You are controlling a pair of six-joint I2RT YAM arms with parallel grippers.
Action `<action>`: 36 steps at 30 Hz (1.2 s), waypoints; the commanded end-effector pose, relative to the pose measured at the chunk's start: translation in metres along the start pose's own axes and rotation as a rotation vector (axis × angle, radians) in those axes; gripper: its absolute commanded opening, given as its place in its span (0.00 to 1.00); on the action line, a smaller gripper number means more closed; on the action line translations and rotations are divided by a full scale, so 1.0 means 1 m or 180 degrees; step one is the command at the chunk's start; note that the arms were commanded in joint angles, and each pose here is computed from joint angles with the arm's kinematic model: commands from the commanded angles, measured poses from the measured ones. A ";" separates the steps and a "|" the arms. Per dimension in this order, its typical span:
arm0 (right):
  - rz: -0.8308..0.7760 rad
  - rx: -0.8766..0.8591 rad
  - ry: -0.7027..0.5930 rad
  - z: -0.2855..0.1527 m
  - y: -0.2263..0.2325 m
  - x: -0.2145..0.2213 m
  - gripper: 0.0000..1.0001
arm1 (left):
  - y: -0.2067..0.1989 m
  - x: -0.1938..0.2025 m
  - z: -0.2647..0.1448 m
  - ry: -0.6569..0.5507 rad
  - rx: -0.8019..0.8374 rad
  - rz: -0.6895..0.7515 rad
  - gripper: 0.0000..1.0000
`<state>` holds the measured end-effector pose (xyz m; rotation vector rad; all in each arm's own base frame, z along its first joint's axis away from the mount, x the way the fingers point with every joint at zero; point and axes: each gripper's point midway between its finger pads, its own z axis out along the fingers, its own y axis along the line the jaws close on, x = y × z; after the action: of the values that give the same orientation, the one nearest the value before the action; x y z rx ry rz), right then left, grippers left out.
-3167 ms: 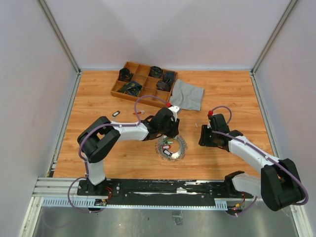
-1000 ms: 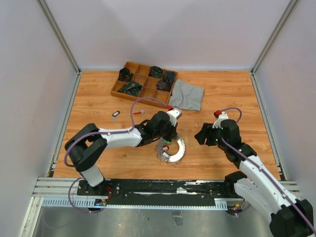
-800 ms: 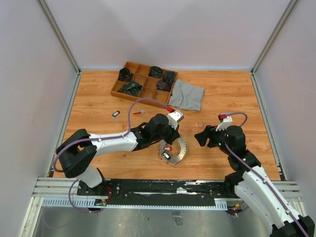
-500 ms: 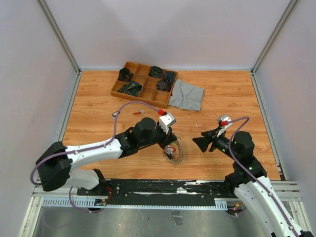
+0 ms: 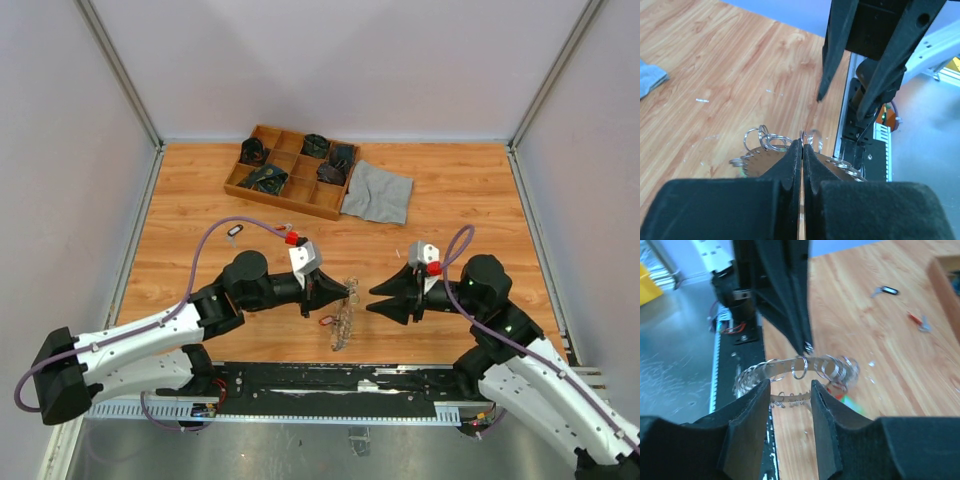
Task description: Put the keys on the keyring
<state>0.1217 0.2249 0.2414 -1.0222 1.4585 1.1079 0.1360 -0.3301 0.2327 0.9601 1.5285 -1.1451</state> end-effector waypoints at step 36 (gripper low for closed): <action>-0.0277 -0.0995 0.0265 0.056 0.061 -0.027 0.29 | -0.014 -0.031 -0.040 -0.0389 -0.0027 0.0327 0.01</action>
<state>0.0946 0.2938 0.2471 -1.3199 1.4063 1.2231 0.1148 -0.2986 0.2584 0.9763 1.4107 -1.1366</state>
